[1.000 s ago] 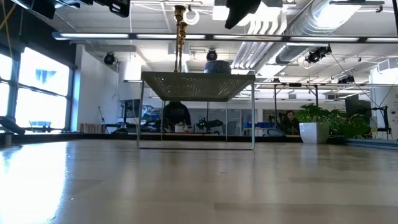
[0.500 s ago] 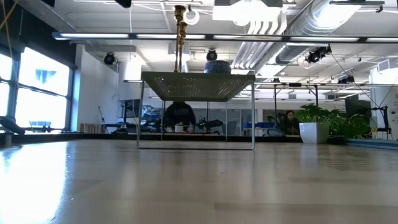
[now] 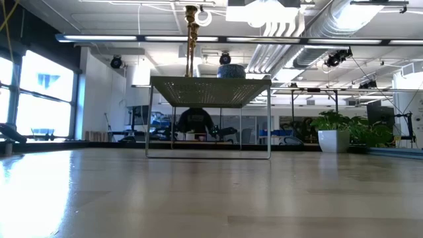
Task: Pick & Place candle stick holders
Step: Return to Home Position
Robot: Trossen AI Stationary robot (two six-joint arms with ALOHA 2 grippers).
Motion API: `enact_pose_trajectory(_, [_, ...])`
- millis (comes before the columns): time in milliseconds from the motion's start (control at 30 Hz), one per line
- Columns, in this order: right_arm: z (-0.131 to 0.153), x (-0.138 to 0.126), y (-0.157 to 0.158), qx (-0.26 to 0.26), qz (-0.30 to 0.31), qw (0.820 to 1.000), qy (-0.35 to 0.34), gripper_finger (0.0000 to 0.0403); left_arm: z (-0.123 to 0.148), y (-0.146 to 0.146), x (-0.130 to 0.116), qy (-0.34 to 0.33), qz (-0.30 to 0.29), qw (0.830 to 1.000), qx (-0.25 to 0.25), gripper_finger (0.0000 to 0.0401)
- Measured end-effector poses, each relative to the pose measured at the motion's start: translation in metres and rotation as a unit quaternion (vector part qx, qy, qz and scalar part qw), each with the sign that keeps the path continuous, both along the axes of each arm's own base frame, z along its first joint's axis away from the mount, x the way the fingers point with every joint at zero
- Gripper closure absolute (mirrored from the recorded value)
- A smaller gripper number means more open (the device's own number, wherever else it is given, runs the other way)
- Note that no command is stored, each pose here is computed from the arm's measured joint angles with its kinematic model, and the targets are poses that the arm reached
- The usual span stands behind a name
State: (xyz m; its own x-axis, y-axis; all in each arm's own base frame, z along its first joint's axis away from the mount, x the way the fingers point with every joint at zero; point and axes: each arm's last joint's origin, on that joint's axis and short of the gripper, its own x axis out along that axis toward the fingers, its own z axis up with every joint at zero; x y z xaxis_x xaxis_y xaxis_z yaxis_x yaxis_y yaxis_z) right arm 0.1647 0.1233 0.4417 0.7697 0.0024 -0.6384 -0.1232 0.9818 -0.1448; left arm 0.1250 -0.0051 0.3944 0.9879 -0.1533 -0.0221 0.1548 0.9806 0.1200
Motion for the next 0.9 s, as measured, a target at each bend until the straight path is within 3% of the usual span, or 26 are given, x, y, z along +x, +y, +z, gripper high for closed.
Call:
enact_pose_trajectory(200, [-0.030, -0.063, -0.020, 0.029, 0.013, 0.989, -0.142, 0.0402, -0.014, 0.003, -0.051, 0.011, 0.052, 0.999, 0.005, 0.0401])
enact_pose_trajectory(433, [-0.095, -0.088, -0.045, 0.053, 0.004, 0.971, -0.233, 0.0402, -0.046, 0.004, -0.084, -0.045, 0.065, 0.996, -0.044, 0.0401])
enact_pose_trajectory(633, [-0.127, -0.096, -0.058, 0.085, 0.017, 0.948, -0.306, 0.0403, -0.083, 0.005, -0.087, -0.076, 0.066, 0.992, -0.078, 0.0401])
enact_pose_trajectory(733, [-0.143, -0.096, -0.057, 0.084, 0.029, 0.935, -0.344, 0.0403, -0.103, 0.005, -0.076, -0.115, 0.059, 0.986, -0.108, 0.0401])
enact_pose_trajectory(900, [-0.177, -0.094, -0.052, 0.100, 0.068, 0.923, -0.365, 0.0403, -0.143, 0.004, -0.053, -0.130, 0.050, 0.984, -0.108, 0.0401])
